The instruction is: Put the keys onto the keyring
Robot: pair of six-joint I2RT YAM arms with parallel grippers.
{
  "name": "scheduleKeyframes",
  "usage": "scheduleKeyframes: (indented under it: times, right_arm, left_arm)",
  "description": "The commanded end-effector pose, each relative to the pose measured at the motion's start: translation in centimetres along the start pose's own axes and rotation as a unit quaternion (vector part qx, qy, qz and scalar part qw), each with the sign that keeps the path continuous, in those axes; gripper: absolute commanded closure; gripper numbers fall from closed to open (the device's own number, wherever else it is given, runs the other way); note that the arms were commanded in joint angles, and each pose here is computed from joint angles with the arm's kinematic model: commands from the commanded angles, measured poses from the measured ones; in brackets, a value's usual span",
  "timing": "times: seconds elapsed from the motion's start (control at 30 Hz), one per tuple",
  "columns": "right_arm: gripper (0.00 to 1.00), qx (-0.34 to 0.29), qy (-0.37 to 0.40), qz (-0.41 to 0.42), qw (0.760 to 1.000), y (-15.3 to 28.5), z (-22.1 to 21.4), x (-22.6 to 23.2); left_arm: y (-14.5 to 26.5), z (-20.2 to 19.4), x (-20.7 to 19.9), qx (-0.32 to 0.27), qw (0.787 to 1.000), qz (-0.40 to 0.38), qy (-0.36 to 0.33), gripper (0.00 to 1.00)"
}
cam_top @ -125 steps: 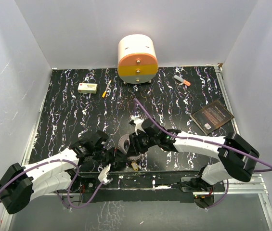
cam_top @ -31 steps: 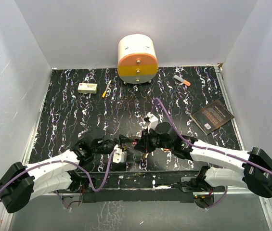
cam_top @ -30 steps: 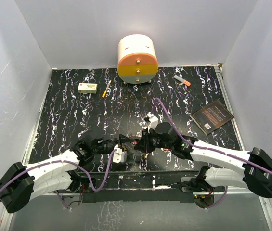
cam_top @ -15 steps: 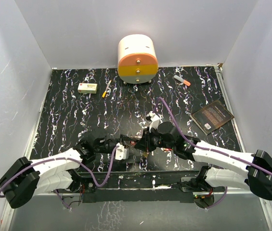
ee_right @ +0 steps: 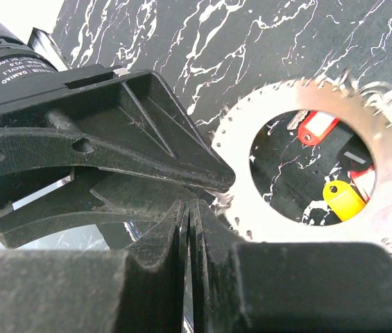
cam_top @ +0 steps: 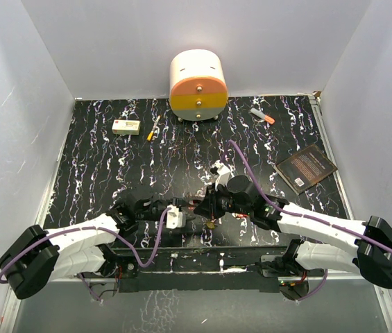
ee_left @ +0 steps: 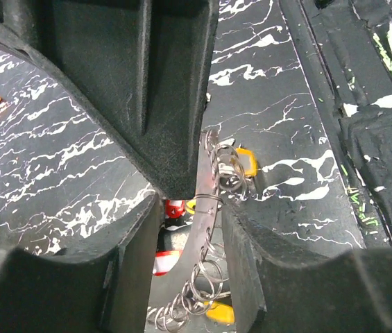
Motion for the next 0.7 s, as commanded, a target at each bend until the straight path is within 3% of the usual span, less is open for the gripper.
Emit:
scheduleKeyframes:
  times: [0.0,0.1,0.3,0.47,0.57,0.67]
  right_arm:
    - [0.92,-0.049,0.017,0.034,0.998,0.2,2.2,1.5]
    - [0.92,-0.053,0.019,0.035,0.998,0.3,2.4,1.6]
    - [0.92,-0.046,0.018,0.029,0.998,0.4,2.2,1.4]
    - [0.92,-0.018,0.020,0.002,1.000,0.9,0.4,0.3]
    - [0.84,0.029,0.013,-0.021,0.999,0.6,-1.2,-0.7]
    - [0.69,0.073,0.001,-0.026,0.997,0.0,-2.5,-1.1]
  left_arm:
    - [-0.1,0.3,-0.4,-0.015,1.000,-0.012,0.005,0.63]
    - [-0.1,0.3,-0.4,-0.015,1.000,-0.015,0.007,0.68]
    - [0.0,-0.2,-0.6,-0.006,1.000,-0.015,0.000,0.66]
    - [1.1,-1.1,0.4,0.041,0.998,0.041,0.008,0.67]
    - [2.1,-1.9,0.7,0.051,0.996,0.070,0.030,0.60]
    - [2.7,-2.3,0.7,0.053,0.994,0.086,0.042,0.47]
Point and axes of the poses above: each gripper's point midway between its finger pads, its own y axis back along the fingers, its own x axis along the line the jaws close on, z = x × y, the point moved 7 cm from there along y, back along the fingers, and after that the axes turned 7 degrees about y, right-handed, at the moved point
